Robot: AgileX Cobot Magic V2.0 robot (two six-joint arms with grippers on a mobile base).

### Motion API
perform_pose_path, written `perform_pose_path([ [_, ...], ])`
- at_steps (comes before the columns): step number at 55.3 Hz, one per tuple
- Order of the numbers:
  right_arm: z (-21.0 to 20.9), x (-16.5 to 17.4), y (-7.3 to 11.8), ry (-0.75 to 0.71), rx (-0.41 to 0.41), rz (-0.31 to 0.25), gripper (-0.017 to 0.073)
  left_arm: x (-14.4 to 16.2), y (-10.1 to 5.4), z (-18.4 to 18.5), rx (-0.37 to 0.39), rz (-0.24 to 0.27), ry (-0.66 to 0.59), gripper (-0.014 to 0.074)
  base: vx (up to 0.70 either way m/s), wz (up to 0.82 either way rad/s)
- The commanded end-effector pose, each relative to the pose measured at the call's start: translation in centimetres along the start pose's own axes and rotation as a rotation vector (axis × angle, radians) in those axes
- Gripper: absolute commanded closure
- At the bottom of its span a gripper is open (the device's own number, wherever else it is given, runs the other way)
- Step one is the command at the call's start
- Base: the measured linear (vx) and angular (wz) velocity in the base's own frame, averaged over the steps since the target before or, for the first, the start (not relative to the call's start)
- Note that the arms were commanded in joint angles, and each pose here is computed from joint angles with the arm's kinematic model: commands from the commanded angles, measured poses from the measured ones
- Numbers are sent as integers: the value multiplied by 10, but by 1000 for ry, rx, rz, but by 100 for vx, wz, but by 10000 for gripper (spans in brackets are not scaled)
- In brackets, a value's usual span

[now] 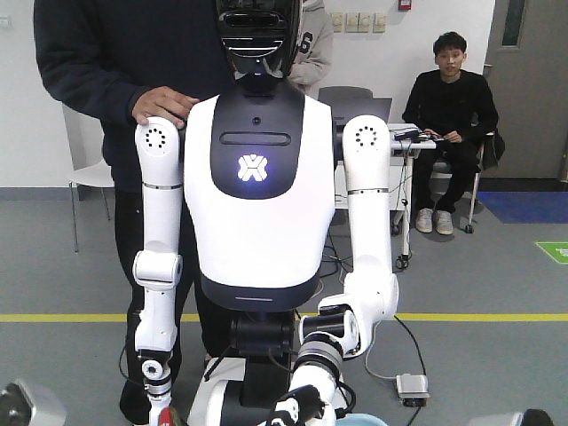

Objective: Pick snacks and fruit into basket
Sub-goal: 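Lower the avocado into the basket and open the right gripper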

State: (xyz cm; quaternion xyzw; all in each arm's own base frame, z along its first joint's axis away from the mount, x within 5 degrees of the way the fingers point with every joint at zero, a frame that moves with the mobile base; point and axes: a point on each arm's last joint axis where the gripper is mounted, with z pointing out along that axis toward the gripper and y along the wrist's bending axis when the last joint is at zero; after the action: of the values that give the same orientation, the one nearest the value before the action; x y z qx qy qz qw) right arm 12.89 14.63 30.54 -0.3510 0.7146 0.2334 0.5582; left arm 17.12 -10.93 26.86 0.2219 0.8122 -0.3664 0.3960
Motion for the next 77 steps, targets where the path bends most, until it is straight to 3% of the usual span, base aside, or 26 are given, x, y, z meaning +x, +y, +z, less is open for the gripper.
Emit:
perform_pose_path([
  [1,-5,-18,-4,-118,38,-14,568,2,-1,1,28,-112,-34,594,0,0],
  [8,-5,-18,-4,-119,38,-15,568,21,4,4,24,-222,-35,594,0,0],
  [25,-5,-19,-4,-123,40,-15,568,28,11,13,43,-326,-67,594,0,0],
  [33,-5,-19,-4,-126,41,-15,568,33,15,22,74,-318,-24,594,0,0],
  [44,-5,-19,-4,-126,41,-15,568,39,18,31,117,-356,26,594,0,0],
  [77,-5,-19,-4,-126,41,-15,568,42,18,37,160,-382,56,594,0,0],
])
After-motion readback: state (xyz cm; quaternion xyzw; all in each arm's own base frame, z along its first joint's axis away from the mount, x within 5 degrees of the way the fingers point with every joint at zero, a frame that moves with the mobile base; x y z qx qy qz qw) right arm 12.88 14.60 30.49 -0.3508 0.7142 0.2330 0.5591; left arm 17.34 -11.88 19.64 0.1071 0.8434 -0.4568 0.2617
